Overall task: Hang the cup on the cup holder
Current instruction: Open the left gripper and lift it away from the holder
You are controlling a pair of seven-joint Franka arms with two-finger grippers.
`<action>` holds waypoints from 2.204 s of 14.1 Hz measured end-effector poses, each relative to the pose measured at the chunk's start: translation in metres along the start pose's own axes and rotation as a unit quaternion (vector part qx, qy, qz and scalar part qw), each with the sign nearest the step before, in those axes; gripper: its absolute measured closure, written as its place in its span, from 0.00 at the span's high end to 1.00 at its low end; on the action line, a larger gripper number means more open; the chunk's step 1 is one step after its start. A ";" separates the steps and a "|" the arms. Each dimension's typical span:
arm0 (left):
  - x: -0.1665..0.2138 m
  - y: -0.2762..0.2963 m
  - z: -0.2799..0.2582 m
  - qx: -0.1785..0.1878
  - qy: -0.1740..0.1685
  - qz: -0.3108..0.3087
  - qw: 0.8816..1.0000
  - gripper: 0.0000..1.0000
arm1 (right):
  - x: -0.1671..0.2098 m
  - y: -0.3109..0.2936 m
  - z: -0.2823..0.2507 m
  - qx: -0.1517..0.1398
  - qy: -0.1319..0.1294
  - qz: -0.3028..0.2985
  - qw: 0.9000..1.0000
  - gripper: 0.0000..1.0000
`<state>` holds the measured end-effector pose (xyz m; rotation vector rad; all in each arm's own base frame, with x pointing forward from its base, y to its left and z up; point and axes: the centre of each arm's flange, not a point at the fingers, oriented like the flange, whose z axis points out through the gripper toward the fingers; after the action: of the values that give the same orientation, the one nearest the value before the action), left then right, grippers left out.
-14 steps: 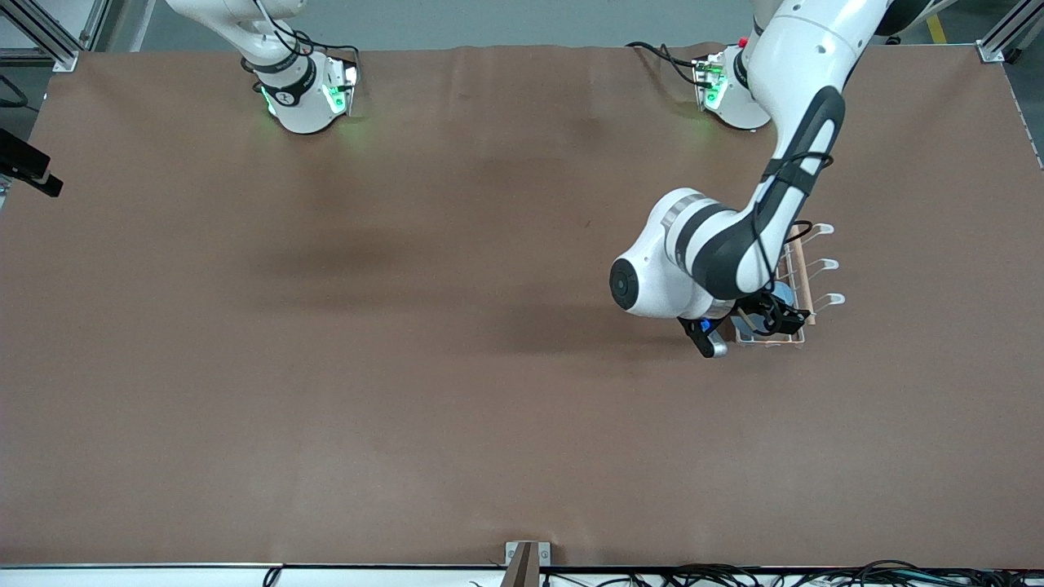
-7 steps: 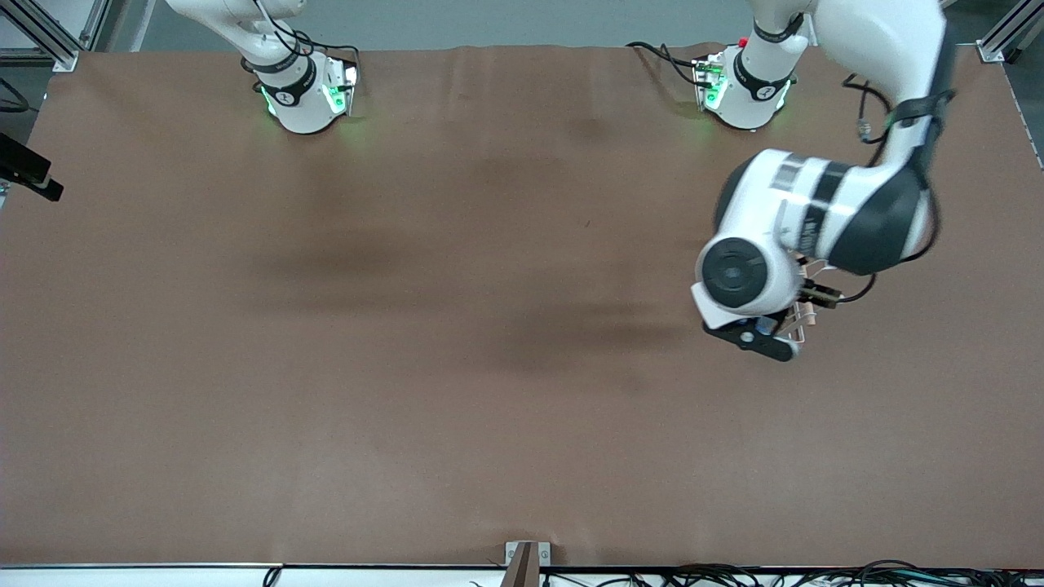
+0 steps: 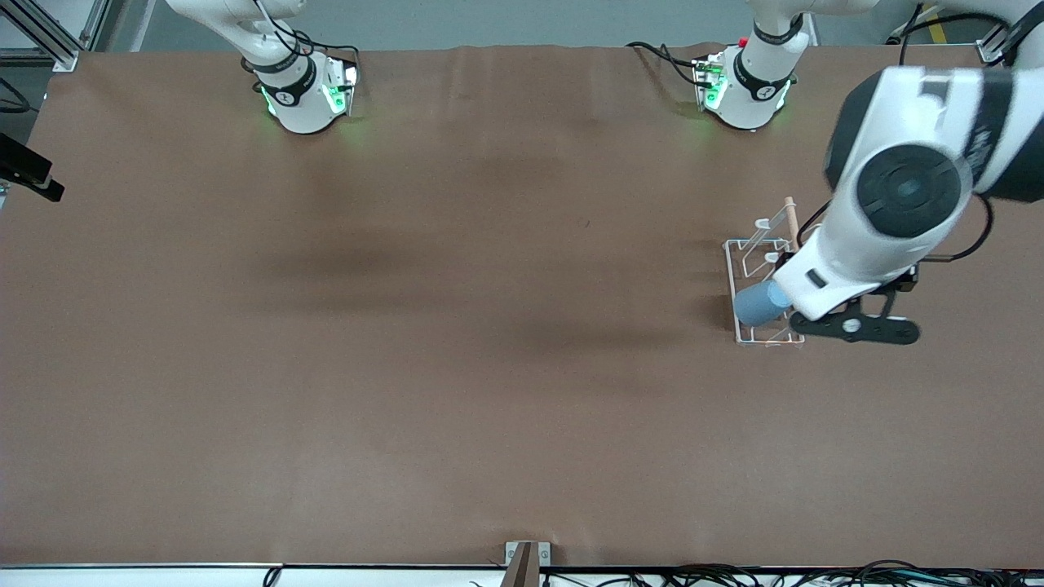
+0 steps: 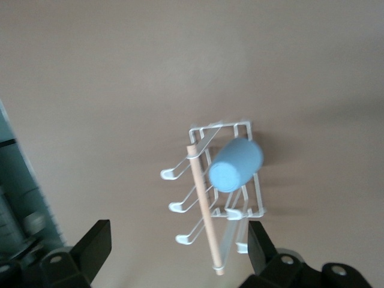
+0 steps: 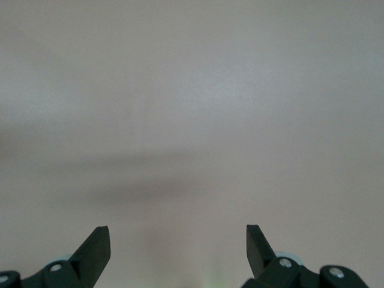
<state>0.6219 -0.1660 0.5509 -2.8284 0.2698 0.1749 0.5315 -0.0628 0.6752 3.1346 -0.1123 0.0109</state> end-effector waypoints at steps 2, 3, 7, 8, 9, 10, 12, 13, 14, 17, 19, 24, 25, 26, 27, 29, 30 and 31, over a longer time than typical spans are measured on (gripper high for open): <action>-0.013 -0.033 -0.019 -0.041 0.014 -0.028 0.999 1.00 | 0.000 0.000 0.000 0.000 0.000 0.000 1.000 1.00; -0.019 -0.049 -0.026 -0.053 0.021 -0.040 0.998 1.00 | 0.000 0.000 0.000 0.000 0.000 0.000 1.000 1.00; -0.047 -0.073 -0.063 -0.087 0.050 -0.061 0.993 1.00 | 0.001 -0.001 0.001 0.000 0.001 -0.001 1.000 1.00; -0.055 -0.076 -0.072 -0.102 0.056 -0.065 0.991 1.00 | 0.002 -0.001 0.001 0.000 0.002 -0.001 1.000 1.00; -0.063 -0.083 -0.078 -0.115 0.060 -0.071 0.989 1.00 | 0.002 -0.001 0.001 0.000 0.002 -0.001 1.000 1.00; -0.071 -0.092 -0.081 -0.121 0.062 -0.080 0.987 1.00 | 0.002 -0.002 0.001 0.000 0.002 -0.001 1.000 1.00; -0.090 -0.108 -0.083 -0.132 0.059 -0.098 0.985 1.00 | 0.003 -0.002 0.002 0.000 0.002 -0.002 1.000 1.00; -0.100 -0.115 -0.082 -0.138 0.056 -0.106 0.983 1.00 | 0.003 -0.002 0.002 0.000 0.002 -0.002 1.000 1.00; -0.109 -0.120 -0.079 -0.143 0.052 -0.111 0.982 1.00 | 0.003 -0.003 0.002 0.000 0.002 -0.002 1.000 1.00; -0.127 -0.125 -0.066 -0.145 0.041 -0.107 0.983 1.00 | 0.003 -0.002 0.002 0.000 0.002 -0.002 1.000 1.00; -0.132 -0.122 -0.056 -0.143 0.045 -0.095 0.984 1.00 | 0.003 -0.002 0.002 0.000 0.003 -0.002 1.000 1.00; -0.141 -0.114 -0.041 -0.140 0.041 -0.086 0.986 1.00 | 0.003 -0.001 0.002 0.000 0.003 -0.001 1.000 1.00; -0.141 -0.113 -0.042 -0.139 0.044 -0.085 0.986 1.00 | 0.003 -0.001 0.002 0.000 0.003 -0.001 1.000 1.00; -0.141 -0.112 -0.044 -0.139 0.046 -0.084 0.986 1.00 | 0.003 -0.001 0.002 0.000 0.003 -0.001 1.000 1.00; -0.141 -0.111 -0.044 -0.139 0.048 -0.083 0.986 1.00 | 0.003 -0.001 0.002 0.000 0.003 -0.001 1.000 1.00; -0.141 -0.111 -0.045 -0.139 0.050 -0.084 0.986 1.00 | 0.004 -0.001 0.002 -0.001 0.005 -0.001 1.000 1.00; -0.141 -0.111 -0.045 -0.139 0.051 -0.084 0.985 1.00 | 0.004 -0.001 0.002 -0.001 0.005 -0.001 1.000 1.00; -0.141 -0.112 -0.046 -0.139 0.052 -0.084 0.985 1.00 | 0.004 -0.001 0.003 -0.001 0.005 -0.001 1.000 1.00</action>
<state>0.5112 -0.0512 0.6466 -3.1240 0.0272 0.0293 0.5358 -0.0623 0.6727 3.1331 -0.1099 0.0255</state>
